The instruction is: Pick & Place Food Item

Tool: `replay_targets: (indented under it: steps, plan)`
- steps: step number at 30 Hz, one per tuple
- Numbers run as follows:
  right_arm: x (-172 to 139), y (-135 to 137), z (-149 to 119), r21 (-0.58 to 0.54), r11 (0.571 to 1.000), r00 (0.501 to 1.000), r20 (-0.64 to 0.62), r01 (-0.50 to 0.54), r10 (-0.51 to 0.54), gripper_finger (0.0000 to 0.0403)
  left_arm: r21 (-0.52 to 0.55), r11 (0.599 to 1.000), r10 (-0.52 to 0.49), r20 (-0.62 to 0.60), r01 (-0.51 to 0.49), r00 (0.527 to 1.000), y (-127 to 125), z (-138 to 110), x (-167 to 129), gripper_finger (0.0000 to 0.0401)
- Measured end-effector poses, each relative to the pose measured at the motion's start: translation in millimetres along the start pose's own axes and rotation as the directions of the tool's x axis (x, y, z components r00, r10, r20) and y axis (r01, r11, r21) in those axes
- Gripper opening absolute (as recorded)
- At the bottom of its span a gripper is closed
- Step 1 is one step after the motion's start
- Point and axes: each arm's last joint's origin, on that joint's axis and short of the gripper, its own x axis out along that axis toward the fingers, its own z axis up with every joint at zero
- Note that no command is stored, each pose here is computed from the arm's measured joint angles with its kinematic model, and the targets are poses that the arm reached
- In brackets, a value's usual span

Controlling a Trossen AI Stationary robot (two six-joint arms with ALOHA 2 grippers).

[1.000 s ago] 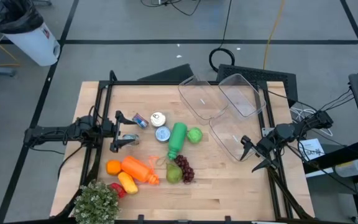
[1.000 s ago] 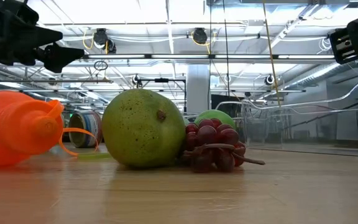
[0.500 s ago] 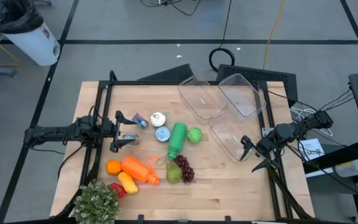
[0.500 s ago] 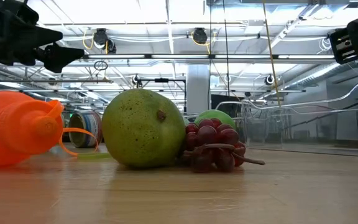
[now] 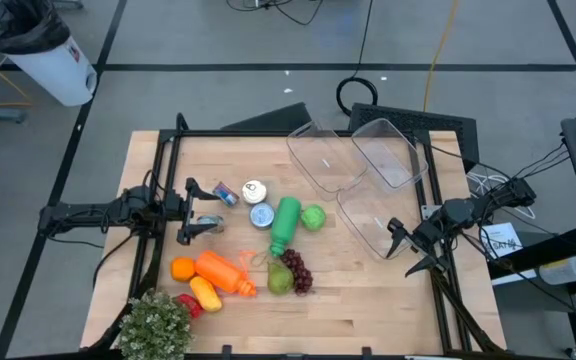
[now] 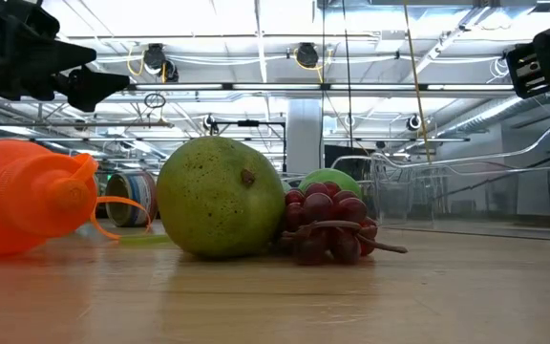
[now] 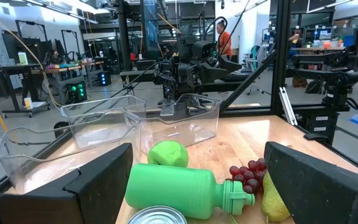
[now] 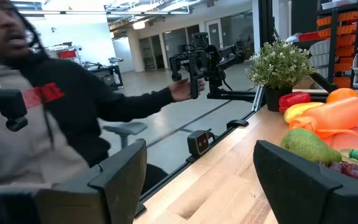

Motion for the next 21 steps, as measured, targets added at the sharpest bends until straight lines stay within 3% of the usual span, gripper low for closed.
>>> replay_targets:
  steps: [4, 7, 14, 21]
  plan:
    - [0, 0, 0, 0.000, 1.000, 1.000, 0.000, 0.000, 0.000, 0.0279, 0.001, 1.000, 0.000, 0.007, 0.000, 1.000, 0, 1, 0, 0.0365]
    - [0, 0, 0, 0.000, 1.000, 1.000, 0.000, 0.000, 0.000, 0.0279, -0.016, 1.000, 0.002, 0.078, 0.000, 0.997, 0, 8, 0, 0.0365]
    - [0, 0, 0, 0.000, 1.000, 1.000, 0.000, 0.000, 0.000, 0.0279, -0.287, 0.955, -0.012, 0.216, 0.075, 0.976, 0, 21, -2, 0.0365]
    - [0, 0, 0, 0.000, 1.000, 1.000, 0.000, 0.000, 0.000, 0.0279, -0.381, 0.924, 0.068, 0.231, 0.026, 0.971, 3, 23, -3, 0.0365]
